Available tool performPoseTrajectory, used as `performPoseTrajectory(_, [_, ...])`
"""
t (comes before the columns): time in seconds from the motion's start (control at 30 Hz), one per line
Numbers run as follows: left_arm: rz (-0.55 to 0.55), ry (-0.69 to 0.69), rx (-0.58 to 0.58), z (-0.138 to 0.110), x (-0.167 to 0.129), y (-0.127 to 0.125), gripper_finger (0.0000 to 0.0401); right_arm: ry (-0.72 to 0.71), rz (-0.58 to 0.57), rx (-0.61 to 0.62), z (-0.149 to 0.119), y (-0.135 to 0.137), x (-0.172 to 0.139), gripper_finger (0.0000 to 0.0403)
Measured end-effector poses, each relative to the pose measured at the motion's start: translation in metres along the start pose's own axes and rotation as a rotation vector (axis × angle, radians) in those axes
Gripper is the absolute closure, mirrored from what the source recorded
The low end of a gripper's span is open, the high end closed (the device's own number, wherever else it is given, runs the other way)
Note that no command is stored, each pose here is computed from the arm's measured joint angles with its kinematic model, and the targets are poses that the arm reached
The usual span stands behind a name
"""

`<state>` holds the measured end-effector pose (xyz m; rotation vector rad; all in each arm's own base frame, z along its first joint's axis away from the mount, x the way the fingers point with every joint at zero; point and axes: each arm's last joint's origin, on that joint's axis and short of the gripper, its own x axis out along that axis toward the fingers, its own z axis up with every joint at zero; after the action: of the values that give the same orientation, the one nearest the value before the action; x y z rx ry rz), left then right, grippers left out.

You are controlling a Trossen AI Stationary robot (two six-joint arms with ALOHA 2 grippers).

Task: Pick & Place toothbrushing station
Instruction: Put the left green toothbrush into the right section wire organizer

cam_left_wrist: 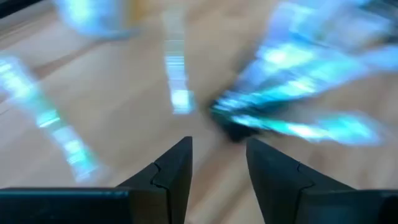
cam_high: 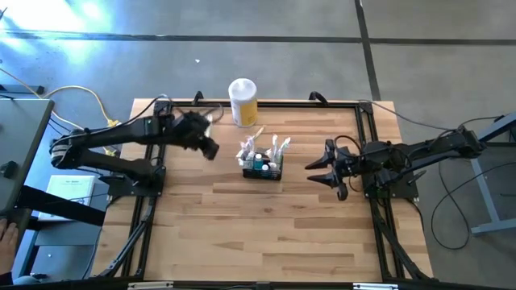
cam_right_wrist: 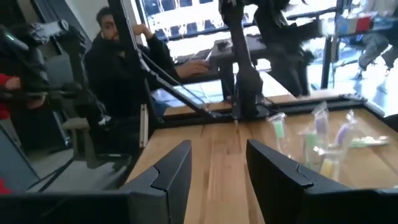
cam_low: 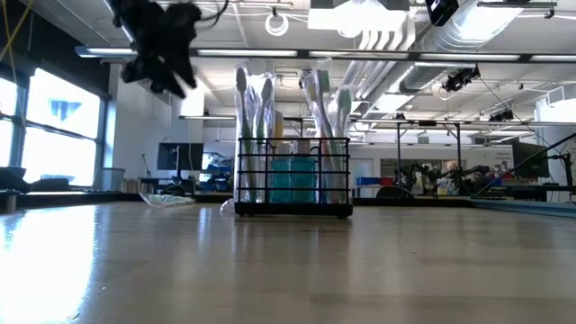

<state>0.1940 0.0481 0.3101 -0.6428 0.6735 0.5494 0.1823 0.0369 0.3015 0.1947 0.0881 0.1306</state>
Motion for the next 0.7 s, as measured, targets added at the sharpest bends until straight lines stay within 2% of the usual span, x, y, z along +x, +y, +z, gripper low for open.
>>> performPoseTrajectory(0.1, [0.161, 0.064, -0.136, 0.0, 0.007, 0.02, 0.0253, -0.012, -0.009, -0.028, 0.002, -0.001, -0.004, 0.0258])
performPoseTrajectory(0.23, [0.288, 0.156, -0.222, 0.001, 0.016, 0.04, 0.0253, -0.03, -0.047, -0.097, 0.005, -0.008, -0.005, 0.0258])
performPoseTrajectory(0.37, [0.369, 0.199, -0.283, 0.006, 0.031, 0.053, 0.0253, -0.046, -0.101, -0.108, 0.009, -0.017, -0.007, 0.0258])
performPoseTrajectory(0.53, [0.442, 0.276, -0.244, 0.012, 0.053, 0.071, 0.0253, -0.05, -0.15, -0.081, 0.01, -0.028, -0.009, 0.0258])
performPoseTrajectory(0.7, [0.453, 0.375, -0.313, 0.015, 0.073, 0.09, 0.0253, -0.04, -0.194, -0.08, 0.011, -0.037, -0.013, 0.0258])
